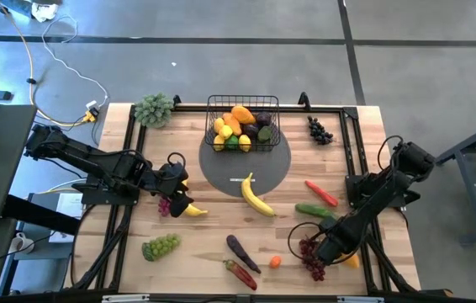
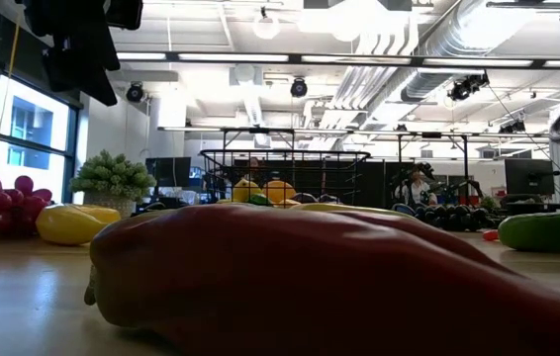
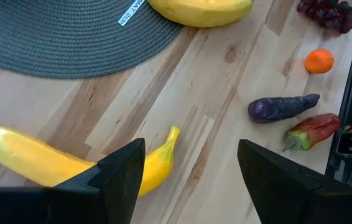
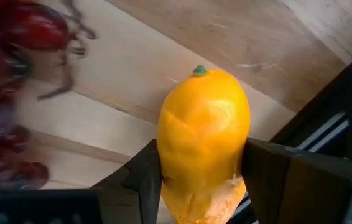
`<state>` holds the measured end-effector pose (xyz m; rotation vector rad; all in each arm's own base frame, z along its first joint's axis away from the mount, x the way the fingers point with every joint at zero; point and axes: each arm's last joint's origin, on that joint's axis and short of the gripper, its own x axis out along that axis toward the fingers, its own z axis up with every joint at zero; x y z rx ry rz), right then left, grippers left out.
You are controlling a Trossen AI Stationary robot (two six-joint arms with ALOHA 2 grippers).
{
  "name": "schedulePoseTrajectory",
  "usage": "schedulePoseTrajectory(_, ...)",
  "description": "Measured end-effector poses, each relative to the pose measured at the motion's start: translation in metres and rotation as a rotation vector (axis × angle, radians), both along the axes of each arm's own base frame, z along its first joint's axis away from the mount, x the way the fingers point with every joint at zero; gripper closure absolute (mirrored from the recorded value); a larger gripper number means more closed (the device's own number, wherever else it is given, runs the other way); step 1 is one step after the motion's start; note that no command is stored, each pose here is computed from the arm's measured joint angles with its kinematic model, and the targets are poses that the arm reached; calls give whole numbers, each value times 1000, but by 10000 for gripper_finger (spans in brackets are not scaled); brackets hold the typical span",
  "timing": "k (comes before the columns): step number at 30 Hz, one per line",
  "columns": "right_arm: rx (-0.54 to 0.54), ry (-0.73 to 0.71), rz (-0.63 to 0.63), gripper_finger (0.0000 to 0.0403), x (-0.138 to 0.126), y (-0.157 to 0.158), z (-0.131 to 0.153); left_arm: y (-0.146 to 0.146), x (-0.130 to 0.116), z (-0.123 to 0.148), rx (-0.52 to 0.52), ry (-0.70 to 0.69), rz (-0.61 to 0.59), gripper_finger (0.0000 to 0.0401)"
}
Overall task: Build produce basket
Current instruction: Put the yellow mango into the black wire basket
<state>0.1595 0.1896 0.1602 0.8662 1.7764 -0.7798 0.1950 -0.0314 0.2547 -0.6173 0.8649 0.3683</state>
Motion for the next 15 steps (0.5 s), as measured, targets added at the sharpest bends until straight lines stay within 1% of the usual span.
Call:
schedulePoseTrajectory(3, 8, -37, -24, 249, 3, 2, 8, 0, 0, 0, 4, 0, -4, 153)
schedulePoseTrajectory(5, -9, -77, -48, 249, 4, 2, 13, 0, 0, 0, 18, 0, -13, 153)
schedulePoseTrajectory(9, -51, -169, -123, 249, 7, 1, 28, 2, 0, 0, 76, -4, -11, 153)
schedulePoseTrajectory(15, -109, -155, -188, 249, 2, -6, 46, 4, 0, 1, 188, -5, -15, 153)
